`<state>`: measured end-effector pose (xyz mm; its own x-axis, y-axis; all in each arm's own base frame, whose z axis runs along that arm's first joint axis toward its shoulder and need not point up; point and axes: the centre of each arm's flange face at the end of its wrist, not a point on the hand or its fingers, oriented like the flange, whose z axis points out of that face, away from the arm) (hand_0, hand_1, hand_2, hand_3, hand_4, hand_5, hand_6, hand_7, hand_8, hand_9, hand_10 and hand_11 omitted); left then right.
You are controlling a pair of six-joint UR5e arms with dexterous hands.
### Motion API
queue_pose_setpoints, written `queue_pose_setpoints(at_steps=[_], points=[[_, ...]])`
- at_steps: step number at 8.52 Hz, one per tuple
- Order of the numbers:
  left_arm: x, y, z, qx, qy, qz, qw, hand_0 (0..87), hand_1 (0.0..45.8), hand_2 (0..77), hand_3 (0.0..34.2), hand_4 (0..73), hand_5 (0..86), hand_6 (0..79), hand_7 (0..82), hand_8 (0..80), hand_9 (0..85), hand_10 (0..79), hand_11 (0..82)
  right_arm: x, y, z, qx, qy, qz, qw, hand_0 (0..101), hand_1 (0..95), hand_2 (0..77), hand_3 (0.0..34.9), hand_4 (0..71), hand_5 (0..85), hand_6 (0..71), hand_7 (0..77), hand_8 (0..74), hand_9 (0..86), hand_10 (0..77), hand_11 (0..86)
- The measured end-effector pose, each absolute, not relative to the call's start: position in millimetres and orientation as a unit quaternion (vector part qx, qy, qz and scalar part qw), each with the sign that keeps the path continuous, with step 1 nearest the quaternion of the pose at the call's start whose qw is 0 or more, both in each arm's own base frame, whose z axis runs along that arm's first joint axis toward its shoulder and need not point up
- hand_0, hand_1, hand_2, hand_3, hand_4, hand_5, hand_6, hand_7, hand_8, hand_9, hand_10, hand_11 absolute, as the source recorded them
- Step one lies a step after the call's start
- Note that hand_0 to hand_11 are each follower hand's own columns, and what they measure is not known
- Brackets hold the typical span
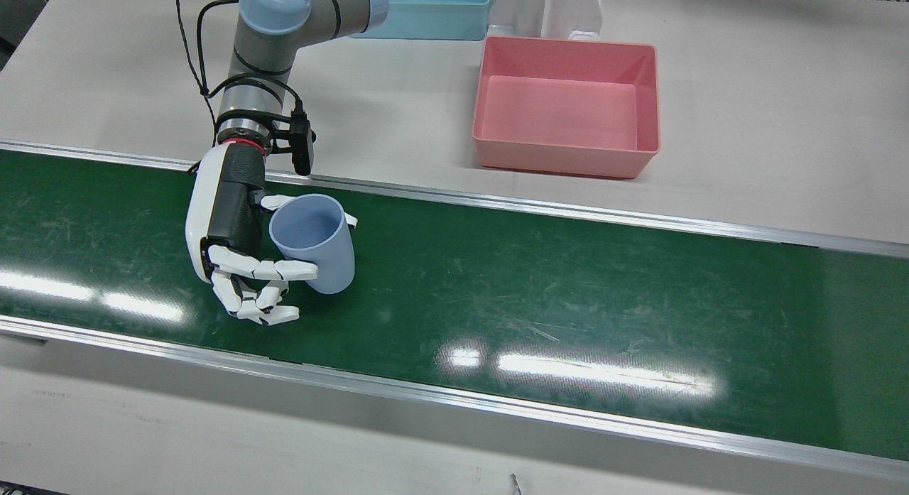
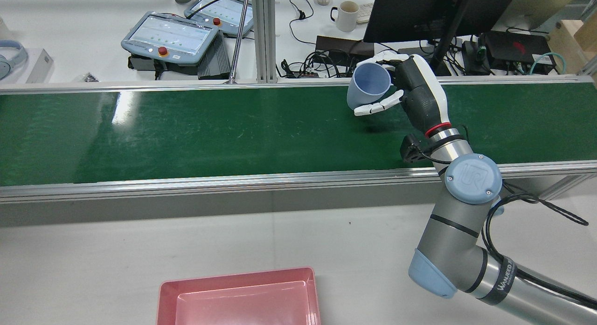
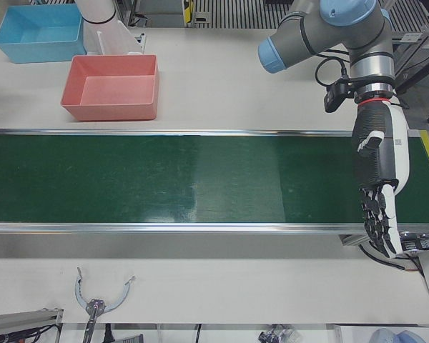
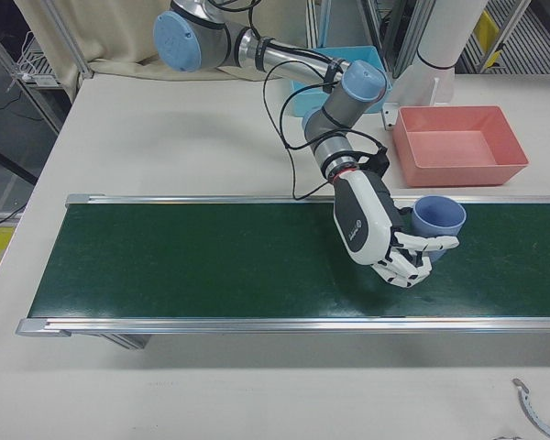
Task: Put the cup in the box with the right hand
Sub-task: 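Close the right hand fingers around the light blue cup, then lift the cup off the belt and carry it toward the pink tray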
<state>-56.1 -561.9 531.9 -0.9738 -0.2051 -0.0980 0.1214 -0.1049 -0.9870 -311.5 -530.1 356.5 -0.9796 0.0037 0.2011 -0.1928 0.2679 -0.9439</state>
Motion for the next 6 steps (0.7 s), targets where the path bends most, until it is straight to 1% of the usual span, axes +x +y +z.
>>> queue_pose_setpoints(at_steps=[3,5,6], points=[[-56.1,-561.9,531.6,-0.032,0.660,-0.742,0.110,0.0,0.5,0.5,0.0,0.0,0.0,0.0,0.0,0.0,0.5,0.0,0.0,-328.6,-503.4,321.5,0.033,-0.811,0.579,0.082,75,10.9,16.4,0.5,46.4,15.8,33.8,69.8,52.9,70.4,25.6,40.9],[-56.2,-561.9,531.6,-0.032,0.660,-0.742,0.110,0.0,0.5,0.5,0.0,0.0,0.0,0.0,0.0,0.0,0.5,0.0,0.0,-342.7,-467.2,288.2,0.016,-0.829,0.552,0.091,75,10.9,16.4,0.5,46.4,15.8,33.8,69.8,52.9,70.4,25.6,40.9],[-56.1,-561.9,531.6,-0.032,0.660,-0.742,0.110,0.0,0.5,0.5,0.0,0.0,0.0,0.0,0.0,0.0,0.5,0.0,0.0,-349.7,-445.5,273.0,0.003,-0.836,0.540,0.097,75,10.9,16.9,0.7,46.4,15.8,34.9,69.8,52.9,69.8,26.7,40.4]])
